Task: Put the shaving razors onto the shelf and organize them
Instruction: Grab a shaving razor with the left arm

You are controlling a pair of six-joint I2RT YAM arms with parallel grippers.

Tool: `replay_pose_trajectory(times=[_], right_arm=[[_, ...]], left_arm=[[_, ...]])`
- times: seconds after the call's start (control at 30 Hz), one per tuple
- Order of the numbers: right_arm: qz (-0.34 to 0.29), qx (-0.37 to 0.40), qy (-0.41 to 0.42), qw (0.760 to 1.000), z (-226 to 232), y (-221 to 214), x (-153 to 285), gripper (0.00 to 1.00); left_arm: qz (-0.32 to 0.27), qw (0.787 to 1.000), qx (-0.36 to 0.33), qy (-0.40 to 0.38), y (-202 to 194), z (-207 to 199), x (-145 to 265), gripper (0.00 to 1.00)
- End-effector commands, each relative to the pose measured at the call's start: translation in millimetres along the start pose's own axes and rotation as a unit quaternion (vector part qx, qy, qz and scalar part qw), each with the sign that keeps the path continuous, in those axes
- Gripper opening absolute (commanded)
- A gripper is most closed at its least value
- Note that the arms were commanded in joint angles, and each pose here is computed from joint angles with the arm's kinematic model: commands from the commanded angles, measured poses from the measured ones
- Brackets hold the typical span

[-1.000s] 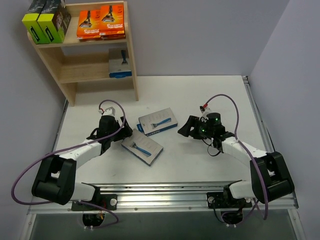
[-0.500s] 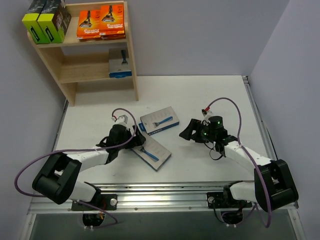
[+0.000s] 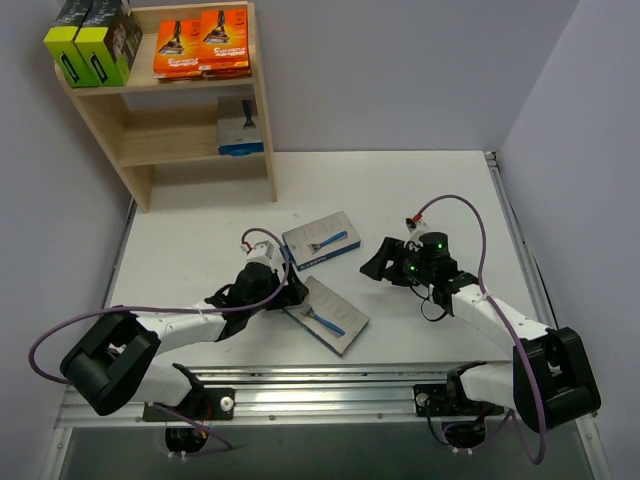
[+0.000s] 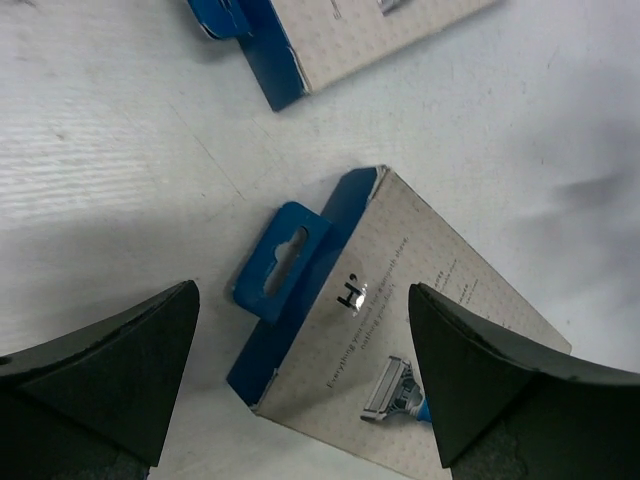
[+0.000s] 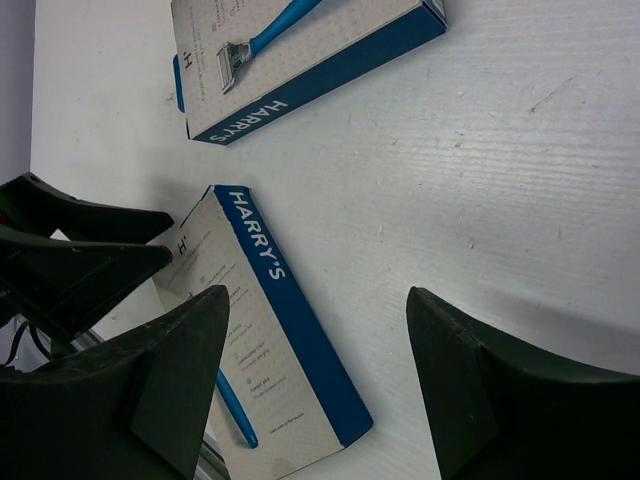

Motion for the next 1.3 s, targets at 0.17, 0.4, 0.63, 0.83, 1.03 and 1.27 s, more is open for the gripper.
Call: replay_pose_trajectory(times=[0.17, 0.4, 0.63, 0.83, 1.03, 1.27], right_arm=[[-0.007, -0.005, -0.003, 1.0, -1.2, 3.9, -1.1, 0.66], [0.0, -0.005, -0.004, 1.0, -3.8, 6.4, -11.4, 0.64], [-0.001, -0.003, 0.001, 1.0, -2.4, 14.1, -18.0, 0.59], [0.004, -0.003, -0.007, 1.0, -10.3, 14.9, -21.1, 0.57], [0.008, -0.01, -0.01, 1.0, -19.3, 15.2, -22.1, 0.56], [0.009, -0.013, -0.012, 1.0, -24.6, 16.9, -22.7, 0.54]], left_arm=[[-0.097, 0.994, 0.039, 0.005, 77.4, 14.1, 10.2, 0.94], [-0.112, 0.992, 0.046, -0.037, 105.7, 8.4, -5.6, 0.94], [-0.08, 0.991, 0.088, -0.063, 91.9, 14.9, -49.0, 1.0], [-0.068, 0.989, 0.118, -0.065, 78.1, 25.7, -69.5, 0.82], [-0.068, 0.987, 0.128, -0.063, 72.1, 31.7, -75.2, 0.64], [-0.07, 0.986, 0.136, -0.066, 71.6, 36.8, -81.4, 0.46]])
Point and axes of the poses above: each gripper's point midway between its finger pads, its own x axis back along the fingers, its own z axis along the line the jaws close on, y = z × x, the point moved 9 cm from there along x, back along the fingers, and after that the axes turned 3 degrees about x, right-handed, at the moved point
